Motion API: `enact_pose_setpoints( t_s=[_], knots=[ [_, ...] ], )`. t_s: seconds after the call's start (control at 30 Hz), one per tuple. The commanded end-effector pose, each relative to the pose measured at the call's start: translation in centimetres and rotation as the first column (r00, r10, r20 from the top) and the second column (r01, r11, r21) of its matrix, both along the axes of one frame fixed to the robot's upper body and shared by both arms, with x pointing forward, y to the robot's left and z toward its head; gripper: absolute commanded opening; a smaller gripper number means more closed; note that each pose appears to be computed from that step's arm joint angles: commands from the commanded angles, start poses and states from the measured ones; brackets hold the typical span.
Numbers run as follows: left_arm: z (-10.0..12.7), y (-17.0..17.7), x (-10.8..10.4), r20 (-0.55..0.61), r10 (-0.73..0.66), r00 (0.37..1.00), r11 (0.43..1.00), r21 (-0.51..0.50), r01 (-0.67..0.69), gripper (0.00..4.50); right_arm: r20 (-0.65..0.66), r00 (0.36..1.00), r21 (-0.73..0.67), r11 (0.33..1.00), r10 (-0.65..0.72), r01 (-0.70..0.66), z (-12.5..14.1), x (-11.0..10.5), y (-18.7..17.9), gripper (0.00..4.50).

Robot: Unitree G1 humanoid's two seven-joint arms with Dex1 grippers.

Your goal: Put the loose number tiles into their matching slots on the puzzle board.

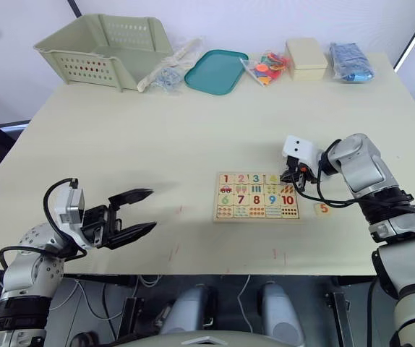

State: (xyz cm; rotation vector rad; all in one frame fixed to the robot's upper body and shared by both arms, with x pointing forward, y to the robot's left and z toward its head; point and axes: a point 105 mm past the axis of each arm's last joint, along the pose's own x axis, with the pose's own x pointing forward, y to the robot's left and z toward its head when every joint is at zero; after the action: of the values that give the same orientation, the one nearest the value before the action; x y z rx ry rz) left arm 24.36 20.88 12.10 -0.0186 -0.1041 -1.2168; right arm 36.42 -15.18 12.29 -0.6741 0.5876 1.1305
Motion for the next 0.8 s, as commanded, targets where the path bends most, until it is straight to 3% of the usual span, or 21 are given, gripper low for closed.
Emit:
enact_pose_setpoints(
  t_s=[0.03, 0.53, 0.73, 0.8],
  knots=[
    [0.2, 0.9, -0.3, 0.037, 0.015, 0.999, 1.000, 0.004, -0.015, 4.50, 0.038, 0.999, 0.003, 1.000, 0.017, -0.017, 1.3, 0.3, 0.5, 0.07],
    [-0.2, 0.8, -0.5, 0.038, 0.014, 0.999, 1.000, 0.006, -0.015, 4.50, 0.035, 0.999, 0.008, 1.000, 0.027, -0.027, 1.6, 0.1, 0.7, 0.07],
    [0.1, 0.6, -0.4, 0.042, 0.023, 0.999, 1.000, 0.000, -0.023, 4.50, 0.099, 0.995, 0.071, 0.997, -0.012, 0.004, 3.7, -0.2, -0.7, 0.07],
    [0.1, 0.6, -0.3, 0.040, 0.029, 0.999, 1.000, 0.001, -0.029, 4.50, 0.130, 0.991, 0.160, 0.987, -0.014, -0.007, 4.8, -1.0, -1.0, 0.07]
  ],
)
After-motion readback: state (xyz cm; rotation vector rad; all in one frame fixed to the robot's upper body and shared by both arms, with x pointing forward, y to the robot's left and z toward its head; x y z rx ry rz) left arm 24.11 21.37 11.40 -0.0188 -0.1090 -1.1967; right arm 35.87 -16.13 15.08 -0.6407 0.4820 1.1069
